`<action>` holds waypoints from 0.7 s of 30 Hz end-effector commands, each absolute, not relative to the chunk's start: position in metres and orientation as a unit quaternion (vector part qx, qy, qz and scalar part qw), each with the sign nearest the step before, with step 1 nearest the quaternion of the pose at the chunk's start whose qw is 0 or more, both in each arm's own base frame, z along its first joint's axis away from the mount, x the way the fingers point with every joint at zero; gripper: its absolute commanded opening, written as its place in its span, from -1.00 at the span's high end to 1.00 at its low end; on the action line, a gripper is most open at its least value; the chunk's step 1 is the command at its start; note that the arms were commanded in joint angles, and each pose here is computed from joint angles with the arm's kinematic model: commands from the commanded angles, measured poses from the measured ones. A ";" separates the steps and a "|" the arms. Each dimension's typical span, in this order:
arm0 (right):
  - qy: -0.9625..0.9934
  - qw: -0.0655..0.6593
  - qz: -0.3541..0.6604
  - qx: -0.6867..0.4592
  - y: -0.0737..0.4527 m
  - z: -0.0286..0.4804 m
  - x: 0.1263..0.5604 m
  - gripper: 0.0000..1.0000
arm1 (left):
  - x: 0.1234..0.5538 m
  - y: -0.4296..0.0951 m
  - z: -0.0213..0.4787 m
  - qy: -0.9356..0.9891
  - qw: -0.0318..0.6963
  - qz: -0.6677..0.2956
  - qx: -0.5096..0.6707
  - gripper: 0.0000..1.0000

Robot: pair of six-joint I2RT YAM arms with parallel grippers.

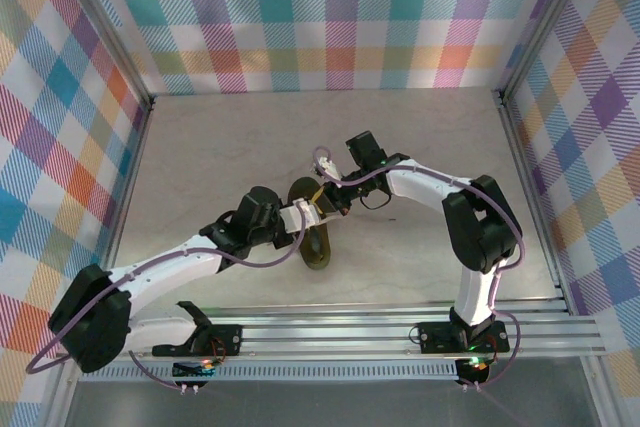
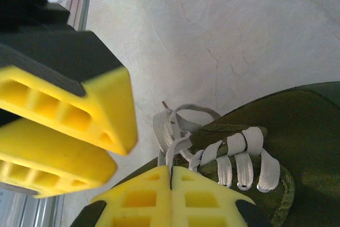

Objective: Tie the shoes

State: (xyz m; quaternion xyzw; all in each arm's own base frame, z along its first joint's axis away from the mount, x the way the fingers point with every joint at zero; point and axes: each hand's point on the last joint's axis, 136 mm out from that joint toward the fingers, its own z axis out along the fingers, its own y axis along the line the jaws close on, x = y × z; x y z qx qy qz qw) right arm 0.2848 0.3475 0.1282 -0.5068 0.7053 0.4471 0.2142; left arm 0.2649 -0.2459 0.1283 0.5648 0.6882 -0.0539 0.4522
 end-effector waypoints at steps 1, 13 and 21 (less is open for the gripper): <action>0.687 0.210 0.470 -0.513 0.350 0.139 0.283 1.00 | 0.267 -0.244 0.116 0.686 0.439 -0.031 0.580 0.40; 0.689 0.205 0.470 -0.512 0.350 0.139 0.284 1.00 | 0.272 -0.251 0.089 0.692 0.408 -0.019 0.595 0.45; 0.689 0.207 0.469 -0.512 0.350 0.140 0.285 1.00 | 0.275 -0.248 0.109 0.699 0.437 -0.021 0.566 1.00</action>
